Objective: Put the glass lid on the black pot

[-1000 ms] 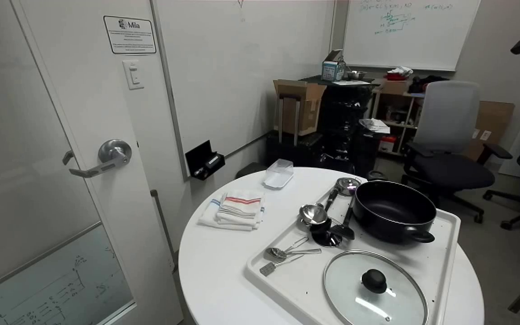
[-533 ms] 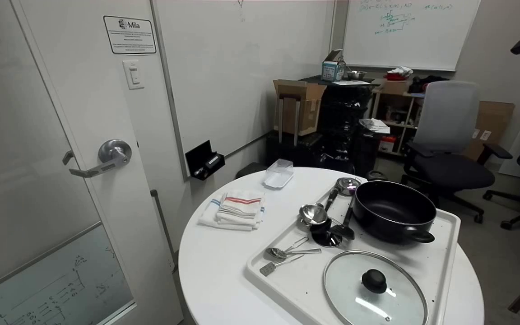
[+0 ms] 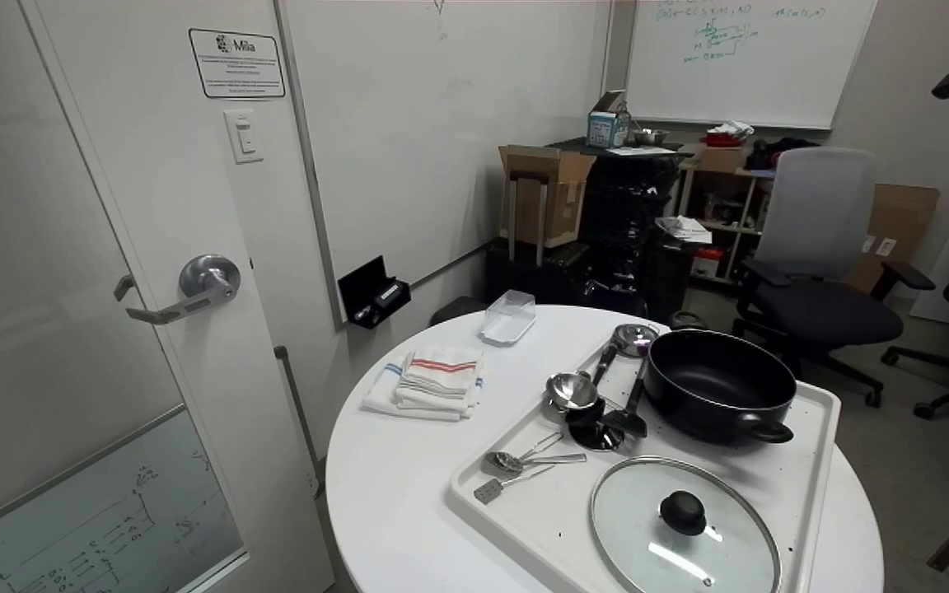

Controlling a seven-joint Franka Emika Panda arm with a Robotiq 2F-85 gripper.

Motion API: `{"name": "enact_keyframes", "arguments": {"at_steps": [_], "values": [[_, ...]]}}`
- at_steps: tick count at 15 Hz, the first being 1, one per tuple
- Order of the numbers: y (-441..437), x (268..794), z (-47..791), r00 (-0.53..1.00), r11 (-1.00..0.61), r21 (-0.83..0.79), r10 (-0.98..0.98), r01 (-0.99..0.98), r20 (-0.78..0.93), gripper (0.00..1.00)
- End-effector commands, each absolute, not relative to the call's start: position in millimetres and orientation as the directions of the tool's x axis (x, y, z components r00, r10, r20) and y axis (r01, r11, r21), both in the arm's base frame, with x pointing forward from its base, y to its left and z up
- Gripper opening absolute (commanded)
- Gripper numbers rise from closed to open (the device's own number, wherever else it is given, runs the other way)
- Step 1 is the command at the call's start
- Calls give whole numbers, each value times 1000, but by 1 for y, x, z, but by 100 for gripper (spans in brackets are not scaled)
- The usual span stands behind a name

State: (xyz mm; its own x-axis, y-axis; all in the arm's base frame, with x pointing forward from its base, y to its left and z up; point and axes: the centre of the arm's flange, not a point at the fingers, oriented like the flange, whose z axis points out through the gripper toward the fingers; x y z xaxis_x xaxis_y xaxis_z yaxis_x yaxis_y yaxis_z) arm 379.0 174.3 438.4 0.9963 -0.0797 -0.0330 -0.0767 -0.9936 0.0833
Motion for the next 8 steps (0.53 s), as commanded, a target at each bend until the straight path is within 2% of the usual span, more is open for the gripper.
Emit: {"name": "enact_keyframes", "arguments": {"at_steps": [1,8], "values": [[172,404,408,995,-989,115,-95,-91,-34,100],[158,434,332,994,-981,180,-90,-78,-62,100]]}}
